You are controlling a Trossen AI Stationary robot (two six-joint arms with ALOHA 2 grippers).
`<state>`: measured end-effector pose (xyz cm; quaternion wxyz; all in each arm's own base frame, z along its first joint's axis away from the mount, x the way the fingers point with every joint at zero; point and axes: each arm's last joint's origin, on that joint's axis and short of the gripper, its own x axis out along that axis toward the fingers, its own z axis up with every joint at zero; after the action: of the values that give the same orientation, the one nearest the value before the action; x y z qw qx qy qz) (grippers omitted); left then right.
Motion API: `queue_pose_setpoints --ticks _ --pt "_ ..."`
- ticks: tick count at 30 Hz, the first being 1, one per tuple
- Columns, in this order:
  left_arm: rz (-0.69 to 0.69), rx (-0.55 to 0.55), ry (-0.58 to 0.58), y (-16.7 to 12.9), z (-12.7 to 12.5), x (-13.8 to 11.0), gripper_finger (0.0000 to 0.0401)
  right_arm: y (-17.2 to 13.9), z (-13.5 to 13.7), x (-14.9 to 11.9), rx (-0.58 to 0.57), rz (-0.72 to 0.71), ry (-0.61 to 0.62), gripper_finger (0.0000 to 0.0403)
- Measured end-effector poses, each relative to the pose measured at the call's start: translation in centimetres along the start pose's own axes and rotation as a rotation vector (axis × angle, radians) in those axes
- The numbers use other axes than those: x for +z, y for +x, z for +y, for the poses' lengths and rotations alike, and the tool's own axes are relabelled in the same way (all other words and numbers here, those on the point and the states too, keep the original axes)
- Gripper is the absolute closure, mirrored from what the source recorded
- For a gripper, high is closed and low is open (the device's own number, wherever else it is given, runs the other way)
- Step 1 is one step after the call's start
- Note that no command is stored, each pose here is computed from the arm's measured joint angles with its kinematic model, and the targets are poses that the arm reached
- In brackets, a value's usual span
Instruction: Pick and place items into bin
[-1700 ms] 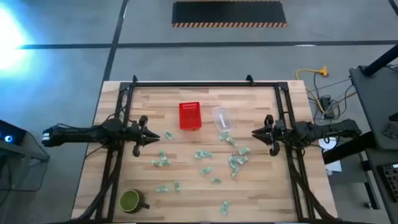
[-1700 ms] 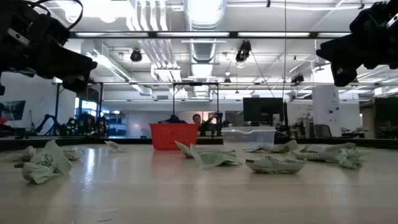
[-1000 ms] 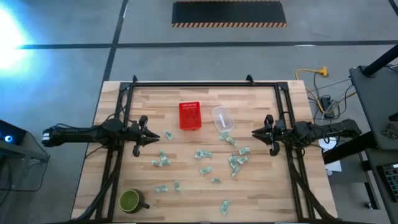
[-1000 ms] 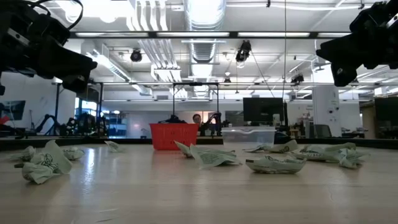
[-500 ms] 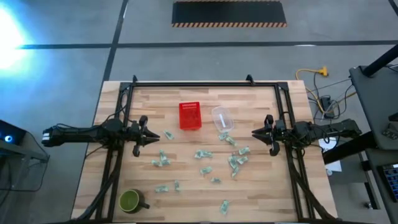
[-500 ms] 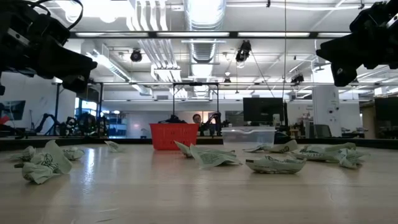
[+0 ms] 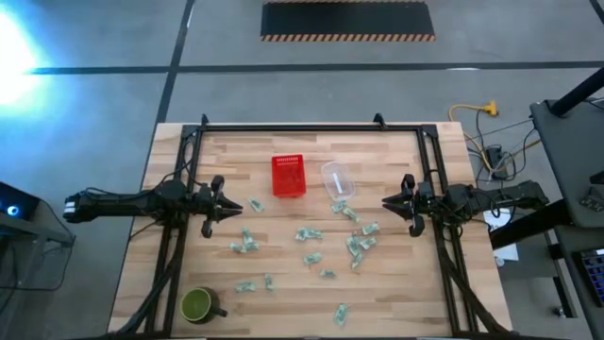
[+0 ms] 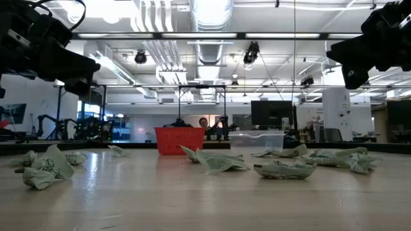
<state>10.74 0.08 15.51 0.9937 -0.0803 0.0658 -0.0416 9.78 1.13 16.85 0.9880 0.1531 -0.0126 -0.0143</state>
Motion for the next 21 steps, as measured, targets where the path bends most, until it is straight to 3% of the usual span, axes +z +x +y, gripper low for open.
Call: queue_pose_setpoints --ticks 7,11,13,21 --pt "0.000 0.000 0.000 0.0 0.0 0.0 0.0359 0.0 0.0 0.1 0.002 -0.009 0.022 0.0335" --pt "0.000 0.000 0.000 0.0 0.0 0.0 0.0359 0.0 0.2 0.7 0.031 -0.070 0.285 0.0335" --pt "0.000 0.000 0.000 0.0 0.0 0.0 0.0359 -0.1 0.4 1.1 0.069 -0.099 0.349 0.0335" --pt "0.000 0.000 0.000 0.0 0.0 0.0 0.0359 -0.9 2.0 3.0 0.531 -0.164 0.270 0.0335"
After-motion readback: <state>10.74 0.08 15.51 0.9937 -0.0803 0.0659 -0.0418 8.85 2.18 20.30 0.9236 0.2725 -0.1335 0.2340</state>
